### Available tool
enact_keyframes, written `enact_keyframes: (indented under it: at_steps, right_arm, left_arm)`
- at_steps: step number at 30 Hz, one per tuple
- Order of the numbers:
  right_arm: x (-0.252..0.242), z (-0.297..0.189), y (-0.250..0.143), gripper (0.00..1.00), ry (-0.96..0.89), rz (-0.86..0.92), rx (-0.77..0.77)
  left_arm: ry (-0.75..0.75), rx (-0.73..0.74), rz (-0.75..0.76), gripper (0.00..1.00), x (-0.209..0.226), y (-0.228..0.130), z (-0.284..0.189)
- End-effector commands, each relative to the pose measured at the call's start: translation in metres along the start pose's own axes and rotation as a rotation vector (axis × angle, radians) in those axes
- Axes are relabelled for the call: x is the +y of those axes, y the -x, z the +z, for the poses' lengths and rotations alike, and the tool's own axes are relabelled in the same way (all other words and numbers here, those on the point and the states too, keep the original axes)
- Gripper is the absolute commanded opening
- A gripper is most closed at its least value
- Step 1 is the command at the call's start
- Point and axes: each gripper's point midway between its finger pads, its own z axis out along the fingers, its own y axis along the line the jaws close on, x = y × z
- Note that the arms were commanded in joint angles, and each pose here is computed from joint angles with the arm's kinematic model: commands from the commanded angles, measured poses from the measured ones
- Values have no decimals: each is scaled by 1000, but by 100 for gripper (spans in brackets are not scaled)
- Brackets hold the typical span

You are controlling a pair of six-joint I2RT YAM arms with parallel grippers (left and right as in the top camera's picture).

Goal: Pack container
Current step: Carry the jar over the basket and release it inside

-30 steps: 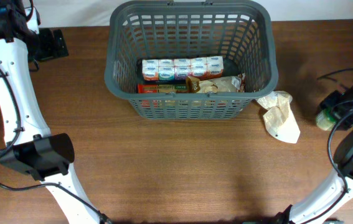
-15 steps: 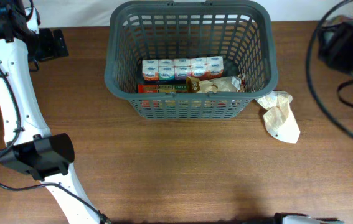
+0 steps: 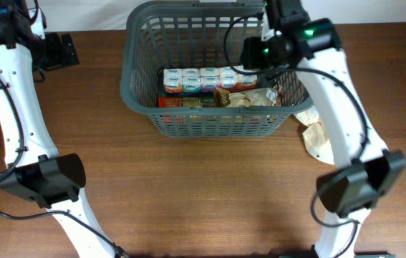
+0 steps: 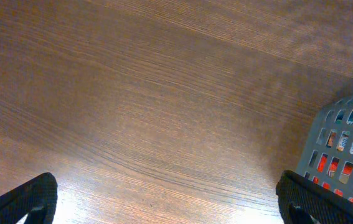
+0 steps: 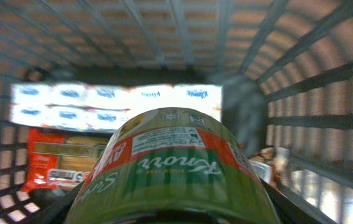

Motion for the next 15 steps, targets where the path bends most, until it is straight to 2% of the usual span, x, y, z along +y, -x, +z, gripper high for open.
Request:
enact_keyframes:
  at_steps: [1, 8, 12, 13, 15]
  right_arm:
    - [27, 20, -13, 4, 118, -23, 75]
    - [71, 44, -38, 4, 150, -121, 134]
    - [80, 45, -43, 5, 83, -182, 114]
    - [82, 45, -44, 17, 75, -192, 112]
    - [84, 45, -46, 80, 78, -219, 115]
  left_arm:
    - [6, 14, -12, 99, 2, -2, 5]
    - [6, 14, -12, 99, 2, -2, 5]
    - [6, 14, -12, 99, 2, -2, 5]
    - [6, 14, -12, 99, 2, -2, 5]
    - [6, 14, -12, 99, 2, -2, 5]
